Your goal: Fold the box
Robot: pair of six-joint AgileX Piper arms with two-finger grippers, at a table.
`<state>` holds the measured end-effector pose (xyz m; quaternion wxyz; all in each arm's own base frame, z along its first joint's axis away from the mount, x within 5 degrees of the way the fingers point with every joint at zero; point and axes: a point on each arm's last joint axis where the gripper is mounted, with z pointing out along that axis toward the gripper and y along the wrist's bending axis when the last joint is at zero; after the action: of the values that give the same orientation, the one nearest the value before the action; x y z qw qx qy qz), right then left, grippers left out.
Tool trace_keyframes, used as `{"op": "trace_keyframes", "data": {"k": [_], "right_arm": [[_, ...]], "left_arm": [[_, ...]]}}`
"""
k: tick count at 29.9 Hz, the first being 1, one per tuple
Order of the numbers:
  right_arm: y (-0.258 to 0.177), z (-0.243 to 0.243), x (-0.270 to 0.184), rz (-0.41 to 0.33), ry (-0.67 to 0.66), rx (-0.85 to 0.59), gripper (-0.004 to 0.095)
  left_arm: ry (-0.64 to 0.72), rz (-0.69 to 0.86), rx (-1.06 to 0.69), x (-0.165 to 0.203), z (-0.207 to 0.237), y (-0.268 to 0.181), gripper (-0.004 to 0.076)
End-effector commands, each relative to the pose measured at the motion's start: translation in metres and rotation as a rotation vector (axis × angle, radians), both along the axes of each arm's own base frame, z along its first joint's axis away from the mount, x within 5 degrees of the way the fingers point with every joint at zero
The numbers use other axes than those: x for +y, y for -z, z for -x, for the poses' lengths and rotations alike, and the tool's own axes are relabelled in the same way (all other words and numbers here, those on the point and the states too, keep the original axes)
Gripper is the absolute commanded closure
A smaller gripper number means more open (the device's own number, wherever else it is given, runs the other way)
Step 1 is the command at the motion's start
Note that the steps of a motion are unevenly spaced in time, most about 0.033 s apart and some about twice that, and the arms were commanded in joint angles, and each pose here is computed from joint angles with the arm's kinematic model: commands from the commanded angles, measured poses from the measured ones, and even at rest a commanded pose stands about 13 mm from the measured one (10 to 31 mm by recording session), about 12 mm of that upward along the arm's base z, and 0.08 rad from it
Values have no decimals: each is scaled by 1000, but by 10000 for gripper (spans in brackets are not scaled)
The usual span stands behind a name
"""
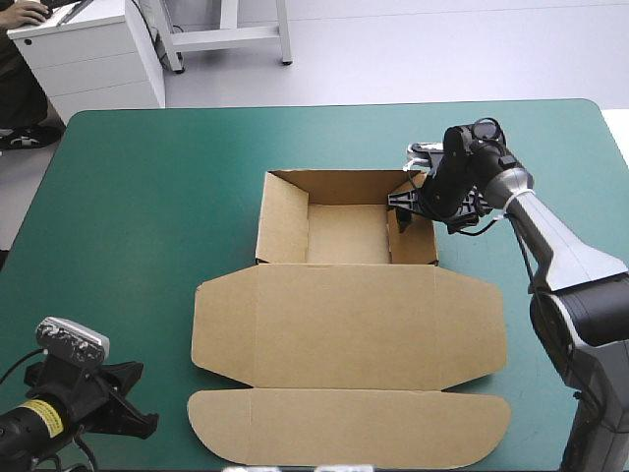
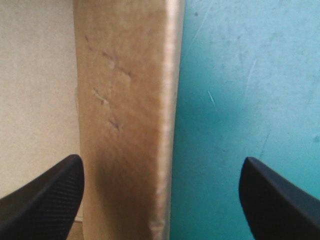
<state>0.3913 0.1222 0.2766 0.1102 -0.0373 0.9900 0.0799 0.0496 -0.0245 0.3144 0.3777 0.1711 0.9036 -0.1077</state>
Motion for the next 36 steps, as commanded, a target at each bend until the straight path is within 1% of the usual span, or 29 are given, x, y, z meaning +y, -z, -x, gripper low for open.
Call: {"op": "trace_keyframes", "data": {"k": [1,6,9,10,12,13,15,18,21,23,27,30,32,36], "right_arm": [[-19,1,-2,-24,-2,-56,220],[-13,-1,0,-35,0,-37,349],[-13,1,0,-27,-10,-22,493],[-13,2,0,-22,-19,-11,587],[-12,3,-1,-7,-40,0,839],[-12,3,-2,0,-39,5,926],[-14,4,-3,7,-42,4,915],[-32,4,-3,0,-62,-54,928],[-65,3,-15,-4,-70,-165,928],[-90,4,-32,9,-43,-246,928],[-130,13,-82,81,38,-375,928],[-144,21,-125,162,126,-413,928],[-145,23,-156,186,207,-407,928],[-137,24,-202,186,328,-378,928]], "left_arm": [[-1,32,-115,1,-1,-9,734],[-2,36,-128,3,2,-7,734],[-2,36,-128,3,2,-7,734],[-3,35,-130,3,1,-7,734],[-2,37,-132,3,1,-7,734],[-2,38,-135,3,1,-7,734],[-3,35,-136,3,1,-7,734],[-6,26,-136,4,1,-6,734],[-16,-4,-152,6,0,-7,734],[-21,-17,-159,7,-1,-7,734],[-21,-17,-159,7,-1,-7,734],[-21,-17,-159,7,-1,-7,734],[-21,-17,-159,7,-1,-7,734],[-21,-19,-156,7,-1,-7,734]]}}
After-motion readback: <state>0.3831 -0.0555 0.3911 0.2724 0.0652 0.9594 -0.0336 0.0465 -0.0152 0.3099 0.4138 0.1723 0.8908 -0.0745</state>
